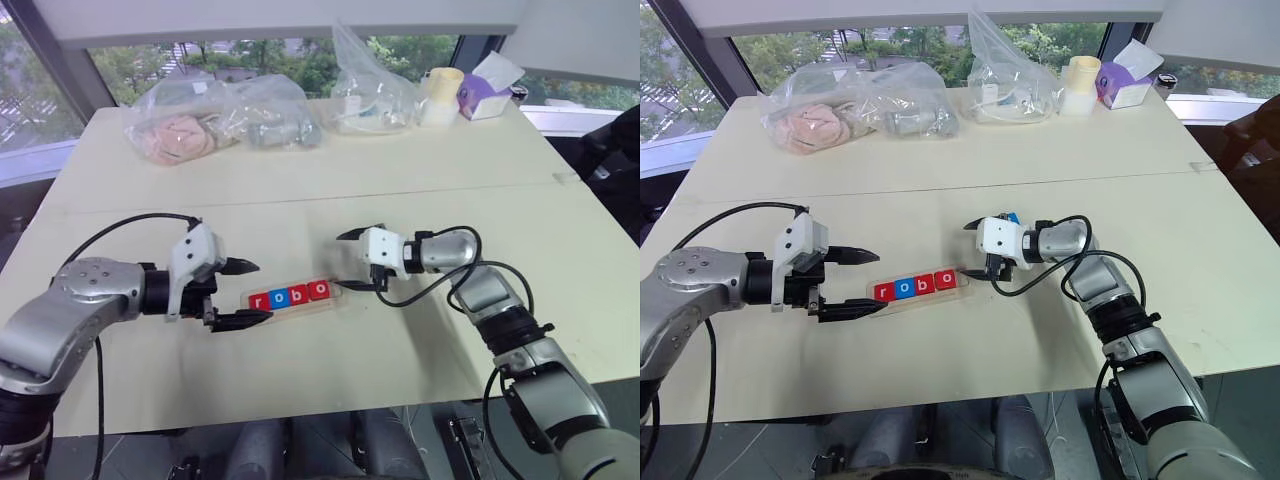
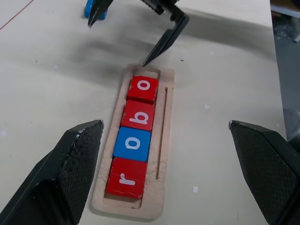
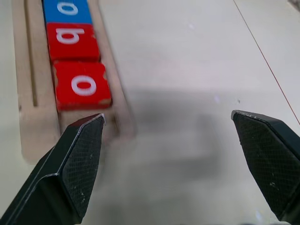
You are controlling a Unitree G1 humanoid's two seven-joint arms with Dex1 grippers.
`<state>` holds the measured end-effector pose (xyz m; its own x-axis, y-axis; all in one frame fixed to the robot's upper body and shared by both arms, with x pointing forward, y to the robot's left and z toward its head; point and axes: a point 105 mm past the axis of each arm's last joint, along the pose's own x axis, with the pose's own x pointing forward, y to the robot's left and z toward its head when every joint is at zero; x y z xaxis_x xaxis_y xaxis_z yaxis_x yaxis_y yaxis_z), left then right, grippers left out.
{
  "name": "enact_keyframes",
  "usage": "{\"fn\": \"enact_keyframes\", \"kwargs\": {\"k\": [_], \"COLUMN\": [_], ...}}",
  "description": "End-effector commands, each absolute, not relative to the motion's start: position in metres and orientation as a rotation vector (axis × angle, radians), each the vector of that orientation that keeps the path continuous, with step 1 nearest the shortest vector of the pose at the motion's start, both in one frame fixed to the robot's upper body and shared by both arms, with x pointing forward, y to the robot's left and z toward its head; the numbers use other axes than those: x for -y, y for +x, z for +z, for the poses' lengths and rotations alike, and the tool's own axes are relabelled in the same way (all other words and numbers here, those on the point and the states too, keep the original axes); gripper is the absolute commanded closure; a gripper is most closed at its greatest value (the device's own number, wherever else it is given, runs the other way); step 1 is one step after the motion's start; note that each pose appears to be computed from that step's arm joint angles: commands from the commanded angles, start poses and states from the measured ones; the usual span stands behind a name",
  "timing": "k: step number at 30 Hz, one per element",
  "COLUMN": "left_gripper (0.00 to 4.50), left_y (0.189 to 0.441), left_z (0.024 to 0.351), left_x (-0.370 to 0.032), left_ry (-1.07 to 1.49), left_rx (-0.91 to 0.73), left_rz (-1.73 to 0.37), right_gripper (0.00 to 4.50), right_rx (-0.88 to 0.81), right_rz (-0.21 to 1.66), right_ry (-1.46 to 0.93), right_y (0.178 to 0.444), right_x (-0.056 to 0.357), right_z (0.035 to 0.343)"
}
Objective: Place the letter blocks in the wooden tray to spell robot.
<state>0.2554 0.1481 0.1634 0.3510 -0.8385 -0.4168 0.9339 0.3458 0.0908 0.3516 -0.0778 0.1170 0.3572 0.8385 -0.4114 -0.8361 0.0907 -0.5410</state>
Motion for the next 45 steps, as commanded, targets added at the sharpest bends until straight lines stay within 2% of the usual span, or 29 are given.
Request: {"fn": "enact_keyframes", "kwargs": {"k": [1, 9, 18, 23, 27, 30, 34, 44, 45], "left_gripper": [0.0, 0.0, 0.0, 0.0, 0.0, 0.0, 0.0, 0.0, 0.0], "left_y": [0.256, 0.256, 0.256, 0.256, 0.267, 0.289, 0.304, 0.303, 0.302], "left_z": [0.168, 0.167, 0.166, 0.167, 0.18, 0.193, 0.197, 0.176, 0.175], "left_x": [-0.146, -0.146, -0.145, -0.146, -0.148, -0.149, -0.147, -0.138, -0.138], "left_ry": [0.341, 0.336, 0.331, 0.337, 0.348, 0.378, 0.384, 0.453, 0.453], "left_rx": [-0.299, -0.297, -0.293, -0.289, -0.215, -0.109, -0.063, -0.122, -0.123], "left_rz": [-1.172, -1.162, -1.156, -1.155, -1.115, -1.025, -0.988, -1.046, -1.048], "right_gripper": [0.05, 0.05, 0.05, 0.05, 0.05, 0.05, 0.05, 0.05, 0.56], "right_rx": [0.053, 0.067, 0.094, 0.102, 0.068, -0.056, -0.187, -0.344, -0.348], "right_rz": [1.257, 1.274, 1.228, 1.079, 0.839, 0.607, 0.424, 0.285, 0.282], "right_ry": [-0.839, -0.839, -0.804, -0.736, -0.466, -0.306, -0.166, -0.119, -0.123], "right_y": [0.349, 0.348, 0.355, 0.372, 0.389, 0.404, 0.409, 0.403, 0.403], "right_x": [0.07, 0.06, 0.061, 0.087, 0.118, 0.142, 0.15, 0.13, 0.129], "right_z": [0.12, 0.116, 0.127, 0.152, 0.177, 0.166, 0.145, 0.101, 0.099]}}
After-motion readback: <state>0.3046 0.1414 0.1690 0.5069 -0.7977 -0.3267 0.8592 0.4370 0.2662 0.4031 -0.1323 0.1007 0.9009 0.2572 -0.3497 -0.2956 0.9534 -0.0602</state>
